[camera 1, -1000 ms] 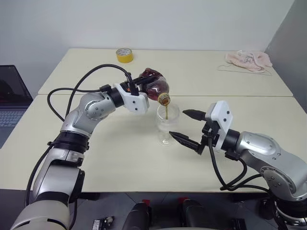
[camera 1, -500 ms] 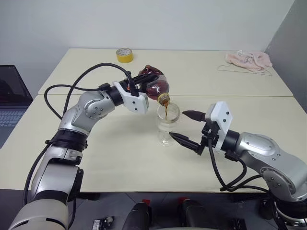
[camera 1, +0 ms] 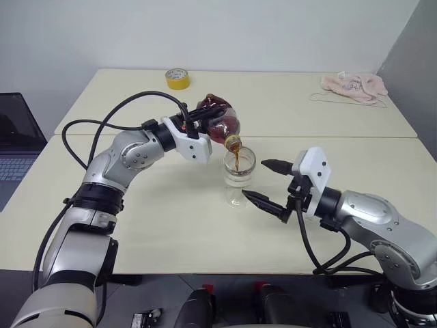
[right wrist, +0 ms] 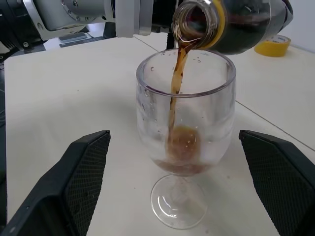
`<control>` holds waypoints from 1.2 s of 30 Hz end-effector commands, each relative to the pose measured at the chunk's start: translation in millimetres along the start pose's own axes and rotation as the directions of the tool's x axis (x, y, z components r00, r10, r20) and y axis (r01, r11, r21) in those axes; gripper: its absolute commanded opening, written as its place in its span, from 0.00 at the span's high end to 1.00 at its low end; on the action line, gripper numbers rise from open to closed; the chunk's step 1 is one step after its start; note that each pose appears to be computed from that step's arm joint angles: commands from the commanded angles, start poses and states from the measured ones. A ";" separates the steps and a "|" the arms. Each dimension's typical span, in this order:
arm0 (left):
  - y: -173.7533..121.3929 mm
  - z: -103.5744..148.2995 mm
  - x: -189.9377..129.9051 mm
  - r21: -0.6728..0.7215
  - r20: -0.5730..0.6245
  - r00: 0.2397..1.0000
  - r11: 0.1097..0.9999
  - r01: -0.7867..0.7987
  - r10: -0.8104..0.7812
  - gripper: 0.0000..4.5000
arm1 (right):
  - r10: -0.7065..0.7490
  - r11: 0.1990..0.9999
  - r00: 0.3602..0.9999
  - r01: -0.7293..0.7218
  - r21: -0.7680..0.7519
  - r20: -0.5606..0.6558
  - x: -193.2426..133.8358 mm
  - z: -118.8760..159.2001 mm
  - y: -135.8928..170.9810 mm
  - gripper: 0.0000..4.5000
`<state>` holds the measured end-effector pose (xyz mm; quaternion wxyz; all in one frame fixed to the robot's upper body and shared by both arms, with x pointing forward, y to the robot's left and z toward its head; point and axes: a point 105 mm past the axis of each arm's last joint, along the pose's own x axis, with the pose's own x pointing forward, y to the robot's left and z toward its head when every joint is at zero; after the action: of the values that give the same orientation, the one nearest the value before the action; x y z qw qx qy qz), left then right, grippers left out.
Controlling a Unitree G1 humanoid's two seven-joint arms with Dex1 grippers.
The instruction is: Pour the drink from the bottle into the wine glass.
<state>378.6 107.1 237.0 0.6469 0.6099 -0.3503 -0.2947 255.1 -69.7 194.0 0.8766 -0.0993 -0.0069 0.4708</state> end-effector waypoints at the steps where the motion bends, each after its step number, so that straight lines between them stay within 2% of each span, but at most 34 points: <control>1: 24.7 2.5 0.2 0.053 0.020 0.998 0.996 -0.066 0.066 0.83 | 0.007 0.999 0.999 -0.005 -0.052 0.051 -7.8 16.0 3.9 0.00; 15: 24.1 0.6 1.2 0.069 0.022 0.998 0.995 -0.066 0.064 0.83 | 0.052 0.996 0.993 -0.044 -0.072 0.102 -18.5 27.0 14.8 0.00; 36: 33.1 0.5 2.5 0.112 0.040 0.996 0.990 -0.086 0.082 0.83 | 0.060 0.996 0.993 -0.053 -0.067 0.105 -17.2 29.6 13.6 0.00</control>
<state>382.6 108.6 245.3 0.6268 0.6265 -0.3679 -0.2816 236.6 -73.9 211.2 0.8625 -0.0962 -0.0409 0.4951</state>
